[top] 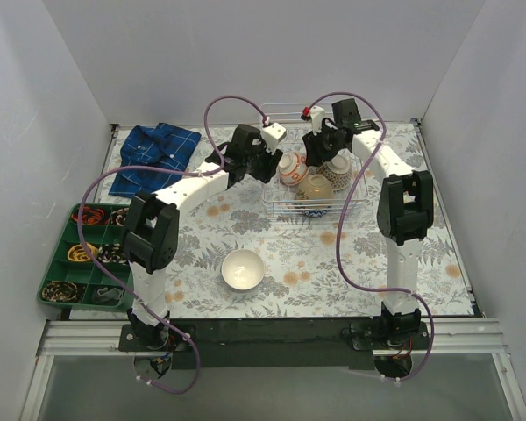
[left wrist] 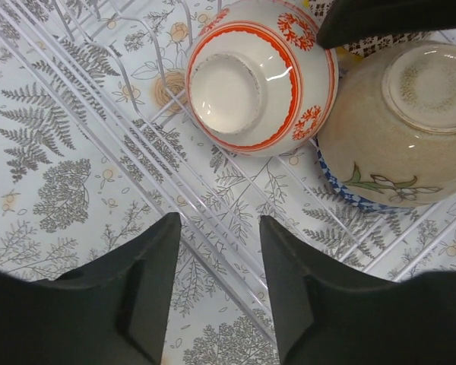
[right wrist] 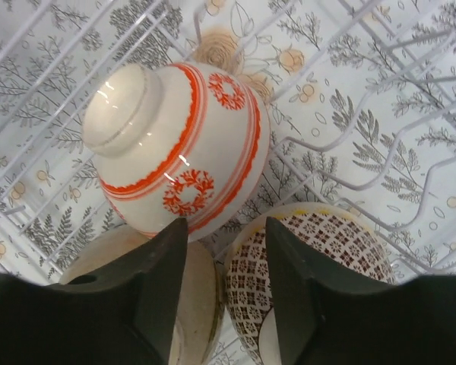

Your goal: Load the bowls into the dish rack

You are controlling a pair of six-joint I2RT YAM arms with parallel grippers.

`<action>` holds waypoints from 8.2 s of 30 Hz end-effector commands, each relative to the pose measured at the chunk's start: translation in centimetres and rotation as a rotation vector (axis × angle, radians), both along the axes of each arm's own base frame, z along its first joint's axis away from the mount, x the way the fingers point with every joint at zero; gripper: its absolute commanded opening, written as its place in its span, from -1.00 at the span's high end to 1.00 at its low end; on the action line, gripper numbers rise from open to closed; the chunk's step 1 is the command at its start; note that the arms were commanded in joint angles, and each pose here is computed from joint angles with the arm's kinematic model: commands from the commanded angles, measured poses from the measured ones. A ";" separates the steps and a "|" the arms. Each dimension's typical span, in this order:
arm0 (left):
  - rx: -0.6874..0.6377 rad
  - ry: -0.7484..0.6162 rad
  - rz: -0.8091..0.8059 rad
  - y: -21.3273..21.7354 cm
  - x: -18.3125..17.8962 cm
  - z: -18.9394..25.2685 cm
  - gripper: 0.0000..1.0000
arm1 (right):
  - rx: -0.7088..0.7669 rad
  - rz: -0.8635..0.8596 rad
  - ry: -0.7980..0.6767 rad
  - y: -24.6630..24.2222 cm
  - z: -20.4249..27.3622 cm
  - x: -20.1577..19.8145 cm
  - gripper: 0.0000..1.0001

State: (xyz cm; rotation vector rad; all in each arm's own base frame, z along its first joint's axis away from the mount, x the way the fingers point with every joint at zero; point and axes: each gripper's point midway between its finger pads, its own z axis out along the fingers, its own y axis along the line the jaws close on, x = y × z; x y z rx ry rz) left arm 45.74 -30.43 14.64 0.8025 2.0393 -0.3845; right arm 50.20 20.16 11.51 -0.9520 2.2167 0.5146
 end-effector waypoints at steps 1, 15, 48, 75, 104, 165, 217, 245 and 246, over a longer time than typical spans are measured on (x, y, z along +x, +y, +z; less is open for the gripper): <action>-0.038 -0.100 0.081 1.3 2.0 4.5 -0.03 | 0.035 0.207 -0.195 2.5 5.2 -0.2 -0.22; 0.010 -0.137 0.241 6.5 1.8 5.1 -0.19 | 0.070 0.376 -0.225 7.1 3.5 -0.7 -0.42; 0.013 -0.145 0.252 6.9 1.6 5.3 -0.21 | -0.183 0.341 -0.237 7.5 -0.7 0.6 0.01; -0.022 -0.130 0.231 5.7 1.3 5.2 -0.20 | -0.020 0.301 -0.303 8.6 7.3 -1.3 0.19; 0.031 -0.145 0.241 7.3 0.3 5.4 -0.20 | 0.041 0.246 -0.172 9.6 2.0 -0.4 -0.21; 0.078 -0.089 0.606 24.5 -6.1 2.9 -0.53 | -0.126 1.561 -0.284 16.5 -2.4 -38.4 0.38; -0.175 -0.208 -0.181 7.5 -4.0 12.8 1.00 | 0.831 0.516 0.490 9.3 17.2 -13.0 0.97; -0.041 -0.150 -0.504 -2.2 -6.3 5.5 1.00 | 0.894 0.451 0.769 6.6 9.2 -7.9 0.97; -0.039 -0.153 -0.503 -2.2 -6.3 5.6 1.00 | 0.894 0.450 0.765 6.6 9.2 -7.7 0.97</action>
